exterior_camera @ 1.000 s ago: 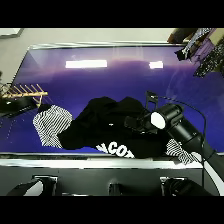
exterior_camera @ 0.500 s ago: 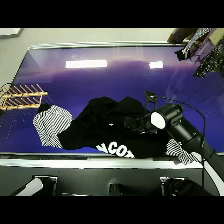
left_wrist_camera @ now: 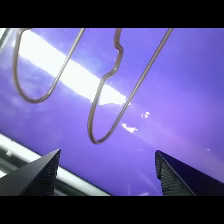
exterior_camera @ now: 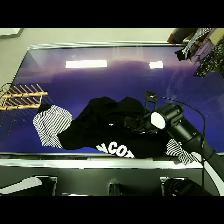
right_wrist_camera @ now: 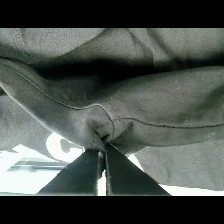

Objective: Fold the clothes and pants, and hang the long-sleeved shirts on hangers.

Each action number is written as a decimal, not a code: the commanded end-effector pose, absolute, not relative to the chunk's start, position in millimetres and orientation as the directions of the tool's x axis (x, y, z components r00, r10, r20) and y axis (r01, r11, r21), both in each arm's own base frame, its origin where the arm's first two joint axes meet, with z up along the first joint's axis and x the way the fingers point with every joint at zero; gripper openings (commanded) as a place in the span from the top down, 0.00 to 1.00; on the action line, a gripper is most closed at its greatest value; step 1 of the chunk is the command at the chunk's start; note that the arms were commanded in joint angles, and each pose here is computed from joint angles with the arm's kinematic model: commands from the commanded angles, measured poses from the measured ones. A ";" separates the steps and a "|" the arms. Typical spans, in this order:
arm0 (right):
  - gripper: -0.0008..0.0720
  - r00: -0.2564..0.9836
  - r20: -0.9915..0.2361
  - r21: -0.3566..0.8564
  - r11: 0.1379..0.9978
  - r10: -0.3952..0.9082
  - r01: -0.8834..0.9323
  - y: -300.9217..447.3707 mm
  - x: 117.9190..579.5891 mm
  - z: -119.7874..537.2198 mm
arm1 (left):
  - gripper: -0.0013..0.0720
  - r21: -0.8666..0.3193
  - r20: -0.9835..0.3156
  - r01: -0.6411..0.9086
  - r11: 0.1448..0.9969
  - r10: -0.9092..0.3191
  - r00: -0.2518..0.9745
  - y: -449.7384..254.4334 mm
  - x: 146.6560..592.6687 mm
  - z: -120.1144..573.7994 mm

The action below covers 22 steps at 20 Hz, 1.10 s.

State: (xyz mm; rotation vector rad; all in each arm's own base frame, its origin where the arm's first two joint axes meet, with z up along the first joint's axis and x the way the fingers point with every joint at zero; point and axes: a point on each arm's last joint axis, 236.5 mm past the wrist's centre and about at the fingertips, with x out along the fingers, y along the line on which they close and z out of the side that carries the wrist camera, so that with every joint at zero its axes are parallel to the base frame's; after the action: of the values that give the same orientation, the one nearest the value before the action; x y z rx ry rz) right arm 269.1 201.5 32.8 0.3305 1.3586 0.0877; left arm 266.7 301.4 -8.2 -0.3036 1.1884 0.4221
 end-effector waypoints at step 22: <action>0.95 0.217 -0.945 0.276 0.953 0.245 0.129 200.1 269.5 32.1 | 0.48 -0.160 -0.964 -0.254 0.954 -0.096 0.249 268.2 286.3 -101.9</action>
State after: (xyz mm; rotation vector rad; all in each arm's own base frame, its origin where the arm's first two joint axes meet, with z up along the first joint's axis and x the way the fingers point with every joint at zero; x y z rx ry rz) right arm 269.7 200.1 32.5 0.3263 1.3561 0.0828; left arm 285.4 271.0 -98.8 -0.3176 1.3084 0.1206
